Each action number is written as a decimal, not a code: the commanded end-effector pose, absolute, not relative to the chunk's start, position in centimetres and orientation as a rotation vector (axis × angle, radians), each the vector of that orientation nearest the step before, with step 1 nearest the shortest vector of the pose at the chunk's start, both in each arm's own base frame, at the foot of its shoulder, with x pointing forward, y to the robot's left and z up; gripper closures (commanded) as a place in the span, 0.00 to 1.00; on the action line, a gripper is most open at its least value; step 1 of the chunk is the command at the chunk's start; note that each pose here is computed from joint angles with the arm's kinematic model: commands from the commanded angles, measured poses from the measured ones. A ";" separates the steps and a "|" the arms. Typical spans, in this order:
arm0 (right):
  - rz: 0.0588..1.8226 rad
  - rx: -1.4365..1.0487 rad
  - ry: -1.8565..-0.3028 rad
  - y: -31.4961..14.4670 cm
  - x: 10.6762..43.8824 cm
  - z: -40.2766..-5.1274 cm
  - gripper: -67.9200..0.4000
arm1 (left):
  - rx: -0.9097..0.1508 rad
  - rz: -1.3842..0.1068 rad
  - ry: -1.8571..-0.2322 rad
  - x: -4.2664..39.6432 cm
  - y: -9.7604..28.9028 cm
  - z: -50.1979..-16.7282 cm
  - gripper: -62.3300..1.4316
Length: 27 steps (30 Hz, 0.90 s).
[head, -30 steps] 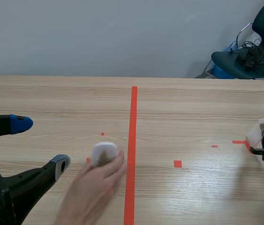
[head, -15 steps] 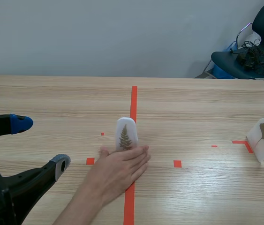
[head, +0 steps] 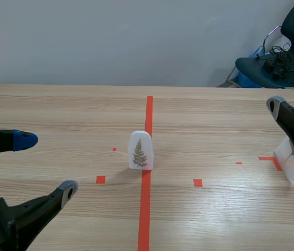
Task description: Do the leaf sorting experiment
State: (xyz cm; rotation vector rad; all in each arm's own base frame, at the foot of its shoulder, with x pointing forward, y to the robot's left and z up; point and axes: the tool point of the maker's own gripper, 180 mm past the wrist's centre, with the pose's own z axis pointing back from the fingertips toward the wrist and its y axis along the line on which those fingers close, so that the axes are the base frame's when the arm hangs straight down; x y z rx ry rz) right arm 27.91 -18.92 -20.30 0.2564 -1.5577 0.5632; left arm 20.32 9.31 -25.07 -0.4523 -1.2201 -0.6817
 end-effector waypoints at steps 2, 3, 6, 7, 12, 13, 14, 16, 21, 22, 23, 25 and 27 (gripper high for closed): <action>0.554 0.253 -1.603 -19.4 28.4 -19.1 0.24 | -0.441 -0.661 -1.262 22.1 9.7 -25.0 0.00; 0.554 0.253 -1.602 -19.4 28.4 -19.1 0.24 | -0.436 -0.657 -1.265 22.7 9.9 -25.3 0.00; 0.559 0.263 -1.597 -19.3 28.2 -19.2 0.24 | -0.404 -0.670 -1.265 24.3 10.4 -26.6 0.00; 0.563 0.271 -1.592 -19.2 28.2 -19.3 0.24 | -0.398 -0.672 -1.259 24.9 10.5 -27.3 0.00; 0.562 0.291 -1.576 -18.9 27.3 -19.4 0.05 | -0.429 -0.704 -1.244 27.0 9.1 -30.2 0.00; 0.557 0.300 -1.576 -18.8 27.0 -19.3 0.01 | -0.438 -0.715 -1.244 27.4 8.5 -30.6 0.00; 0.545 0.313 -1.576 -18.7 26.7 -19.2 0.00 | -0.453 -0.715 -1.247 27.7 8.0 -31.0 0.00; 0.535 0.329 -1.568 -18.6 26.1 -19.1 0.00 | -0.485 -0.713 -1.245 28.5 6.7 -31.6 0.00; 0.522 0.353 -1.513 -18.8 24.5 -19.5 0.00 | -0.517 -0.748 -1.244 29.8 3.6 -33.2 0.00; 0.523 0.362 -1.505 -18.8 24.2 -19.6 0.00 | -0.521 -0.737 -1.252 30.2 3.2 -33.3 0.00; 0.524 0.368 -1.497 -18.8 23.9 -19.6 0.00 | -0.515 -0.722 -1.263 30.8 3.0 -33.4 0.00; 0.522 0.369 -1.485 -19.0 23.6 -19.8 0.00 | -0.506 -0.697 -1.274 32.0 2.6 -33.8 0.00; 0.509 0.372 -1.479 -19.2 23.4 -19.9 0.00 | -0.500 -0.711 -1.266 32.6 2.1 -34.5 0.00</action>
